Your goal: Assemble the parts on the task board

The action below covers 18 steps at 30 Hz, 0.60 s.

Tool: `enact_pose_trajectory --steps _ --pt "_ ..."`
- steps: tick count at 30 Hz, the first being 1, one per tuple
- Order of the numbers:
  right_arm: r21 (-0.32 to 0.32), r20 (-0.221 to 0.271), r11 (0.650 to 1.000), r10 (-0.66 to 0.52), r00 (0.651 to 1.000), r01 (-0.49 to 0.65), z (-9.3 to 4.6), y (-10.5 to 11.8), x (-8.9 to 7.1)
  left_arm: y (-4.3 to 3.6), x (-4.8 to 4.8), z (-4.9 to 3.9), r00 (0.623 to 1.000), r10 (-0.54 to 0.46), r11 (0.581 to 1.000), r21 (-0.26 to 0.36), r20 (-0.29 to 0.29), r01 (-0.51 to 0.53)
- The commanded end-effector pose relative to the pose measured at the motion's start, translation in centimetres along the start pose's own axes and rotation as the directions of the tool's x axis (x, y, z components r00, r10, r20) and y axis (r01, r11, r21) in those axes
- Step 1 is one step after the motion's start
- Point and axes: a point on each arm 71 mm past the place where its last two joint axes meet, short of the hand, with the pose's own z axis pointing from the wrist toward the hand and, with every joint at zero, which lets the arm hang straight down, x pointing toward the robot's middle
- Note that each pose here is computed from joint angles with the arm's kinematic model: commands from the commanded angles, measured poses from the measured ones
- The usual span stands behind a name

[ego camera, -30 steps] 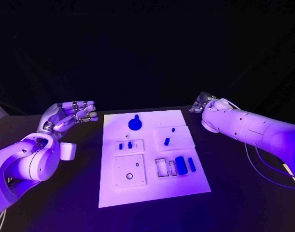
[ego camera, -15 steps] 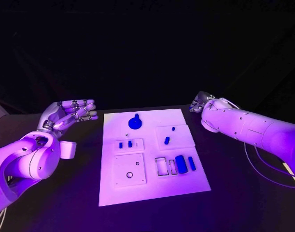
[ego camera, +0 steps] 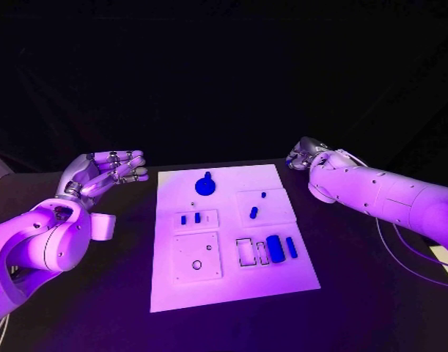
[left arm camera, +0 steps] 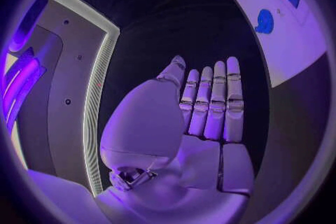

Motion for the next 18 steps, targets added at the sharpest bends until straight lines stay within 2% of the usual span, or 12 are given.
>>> enact_pose_trajectory --steps 1,6,9,13,18 --pt "-0.094 0.067 0.996 0.000 0.998 0.006 -0.3 0.9 -1.1 -0.10 0.05 -0.03 1.000 0.003 1.000 0.007 -0.007 -0.003" --pt "-0.189 0.063 0.982 -0.020 0.998 0.031 -1.2 2.6 -2.2 -0.13 -0.08 -0.12 1.000 0.005 1.000 0.005 -0.005 -0.005" --pt "-0.255 0.038 0.966 -0.044 0.998 0.052 -2.3 4.1 -2.4 -0.15 -0.04 -0.14 1.000 0.005 1.000 0.004 -0.007 -0.005" --pt "-0.348 -0.010 0.933 -0.099 0.995 0.089 -4.0 6.9 -1.7 -0.15 0.10 -0.13 1.000 0.003 1.000 0.002 -0.012 -0.003" --pt "-0.448 -0.059 0.884 -0.180 0.982 0.135 -6.2 10.3 0.0 -0.14 0.39 -0.10 1.000 -0.001 1.000 0.000 -0.019 0.001"
